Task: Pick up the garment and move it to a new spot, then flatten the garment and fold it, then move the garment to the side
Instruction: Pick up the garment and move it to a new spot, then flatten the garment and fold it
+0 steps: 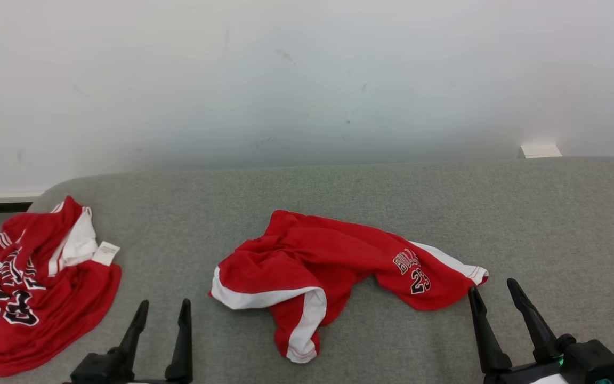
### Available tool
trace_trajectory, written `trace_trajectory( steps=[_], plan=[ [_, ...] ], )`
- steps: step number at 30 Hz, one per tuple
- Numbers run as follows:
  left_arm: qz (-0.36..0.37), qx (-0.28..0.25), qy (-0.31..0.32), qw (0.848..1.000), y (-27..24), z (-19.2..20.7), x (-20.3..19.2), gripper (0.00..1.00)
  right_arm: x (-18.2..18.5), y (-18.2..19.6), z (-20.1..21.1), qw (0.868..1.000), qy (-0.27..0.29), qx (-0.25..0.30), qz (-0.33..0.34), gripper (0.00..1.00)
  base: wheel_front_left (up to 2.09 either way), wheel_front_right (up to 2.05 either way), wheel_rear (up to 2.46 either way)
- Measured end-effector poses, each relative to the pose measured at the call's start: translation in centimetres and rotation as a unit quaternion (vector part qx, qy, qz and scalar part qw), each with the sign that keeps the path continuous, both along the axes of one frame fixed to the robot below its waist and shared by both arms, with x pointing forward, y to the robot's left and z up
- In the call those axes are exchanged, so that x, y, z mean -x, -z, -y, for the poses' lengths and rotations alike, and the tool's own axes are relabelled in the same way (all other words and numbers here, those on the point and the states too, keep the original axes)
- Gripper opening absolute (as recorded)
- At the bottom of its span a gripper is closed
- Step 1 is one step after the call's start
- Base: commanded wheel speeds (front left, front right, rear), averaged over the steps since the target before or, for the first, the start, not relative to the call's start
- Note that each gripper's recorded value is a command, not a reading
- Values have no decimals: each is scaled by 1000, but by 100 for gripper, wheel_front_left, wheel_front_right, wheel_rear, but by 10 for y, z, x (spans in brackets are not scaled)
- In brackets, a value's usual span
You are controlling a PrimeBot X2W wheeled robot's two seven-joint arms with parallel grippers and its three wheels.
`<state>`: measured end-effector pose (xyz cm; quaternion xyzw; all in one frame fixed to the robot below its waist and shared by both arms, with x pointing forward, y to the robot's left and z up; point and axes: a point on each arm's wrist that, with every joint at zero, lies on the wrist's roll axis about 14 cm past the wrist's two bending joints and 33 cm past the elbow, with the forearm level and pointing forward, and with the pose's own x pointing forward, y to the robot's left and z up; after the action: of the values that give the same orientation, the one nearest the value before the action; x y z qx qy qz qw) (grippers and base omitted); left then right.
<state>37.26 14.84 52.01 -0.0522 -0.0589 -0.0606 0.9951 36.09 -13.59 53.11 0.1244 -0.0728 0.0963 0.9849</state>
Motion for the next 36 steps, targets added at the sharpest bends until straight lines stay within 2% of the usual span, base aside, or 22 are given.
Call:
trace_trajectory(
  steps=[13,21,30,36],
  plan=[
    [0,-7,0,1000,1,-1,1,100,-1,1,-9,1000,-16,3,-2,100,0,0,0],
    [-5,-5,-9,1000,4,-8,6,100,9,23,-58,994,-99,4,-37,100,0,0,0],
    [-6,-2,-46,999,5,-32,21,100,24,75,-130,965,-232,37,-121,100,0,0,0],
    [-11,0,-81,997,8,-53,35,100,23,98,-160,943,-284,59,-162,100,0,0,0]
  ],
)
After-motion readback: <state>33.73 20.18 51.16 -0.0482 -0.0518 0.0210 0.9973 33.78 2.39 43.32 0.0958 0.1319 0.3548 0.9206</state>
